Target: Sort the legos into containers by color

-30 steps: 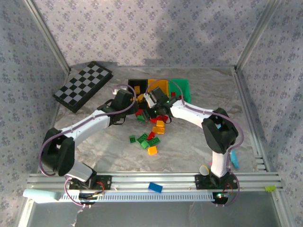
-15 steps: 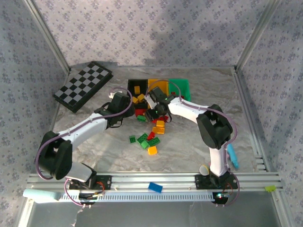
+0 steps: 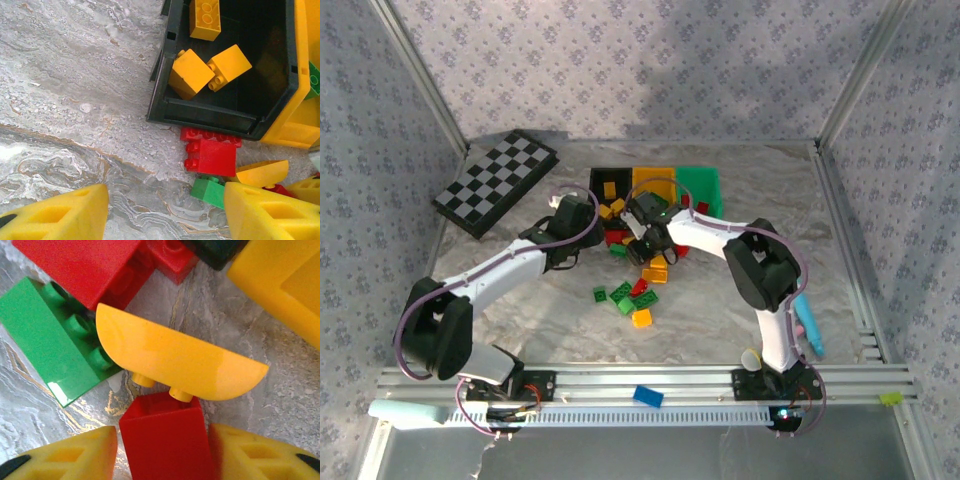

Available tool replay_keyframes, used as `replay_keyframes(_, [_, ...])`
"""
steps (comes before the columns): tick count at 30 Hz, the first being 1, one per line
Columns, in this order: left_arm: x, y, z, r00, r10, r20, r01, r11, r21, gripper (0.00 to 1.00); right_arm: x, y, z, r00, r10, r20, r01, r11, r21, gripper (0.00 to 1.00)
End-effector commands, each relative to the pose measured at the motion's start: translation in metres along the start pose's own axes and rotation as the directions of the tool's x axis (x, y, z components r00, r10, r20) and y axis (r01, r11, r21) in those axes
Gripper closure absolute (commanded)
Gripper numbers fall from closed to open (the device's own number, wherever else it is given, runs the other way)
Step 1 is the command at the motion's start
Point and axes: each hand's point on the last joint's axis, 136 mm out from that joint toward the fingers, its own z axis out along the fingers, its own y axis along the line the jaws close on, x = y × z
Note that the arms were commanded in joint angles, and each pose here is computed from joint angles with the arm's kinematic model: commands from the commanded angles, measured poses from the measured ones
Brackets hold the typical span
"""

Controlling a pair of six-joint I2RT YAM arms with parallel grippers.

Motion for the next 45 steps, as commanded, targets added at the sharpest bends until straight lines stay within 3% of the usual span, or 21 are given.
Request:
replay_keyframes(1, [-0.002,-0.002,0.002,1.0,-0.018,0.004,0.017,1.0,0.01,0.38,0.004,-0.003,-0.001,1.0,-0.018,-0.025,0.019,0.999,0.04,0.56])
replay_keyframes(4, [-0.002,-0.005,0.003,1.0,-0.017,-0.001,0.017,1.0,0.019,0.38,0.002,-0.002,-0.007,1.0,-0.015,-0.008,0.015,0.999,0.038,0.69])
replay_keyframes(11, [0.0,-0.009,0.005,1.0,-0.015,-0.014,0.016,0.999,0.043,0.38,-0.019,-0.013,-0.054,0.99,0.037,0.134,-0.042,0.999,0.031,0.7])
replay_keyframes(16, [0.008,-0.015,0.008,0.999,-0.005,-0.04,0.008,0.996,0.083,0.38,-0.031,-0.066,-0.086,0.953,0.18,0.244,-0.198,0.979,0.05,0.7])
replay_keyframes(22, [0.014,-0.017,0.01,0.998,0.01,-0.061,-0.004,0.995,0.096,0.38,-0.034,-0.124,-0.092,0.896,0.33,0.299,-0.364,0.929,0.068,0.69])
replay_keyframes(24, [0.016,-0.018,0.011,0.998,0.012,-0.067,-0.005,0.995,0.099,0.38,-0.034,-0.136,-0.089,0.897,0.333,0.292,-0.377,0.92,0.108,0.67])
replay_keyframes(28, [0.015,-0.02,0.01,0.998,0.018,-0.067,-0.01,0.994,0.107,0.38,-0.033,-0.147,-0.085,0.904,0.328,0.274,-0.381,0.91,0.166,0.5])
replay_keyframes(39, [0.017,-0.024,0.017,0.996,0.031,-0.084,-0.022,0.994,0.109,0.38,0.01,-0.128,-0.095,0.916,0.324,0.235,-0.367,0.915,0.168,0.48])
replay_keyframes(45, [0.016,-0.027,0.019,0.996,0.035,-0.082,-0.025,0.993,0.118,0.38,0.07,-0.107,-0.093,0.925,0.354,0.137,-0.374,0.911,0.171,0.48])
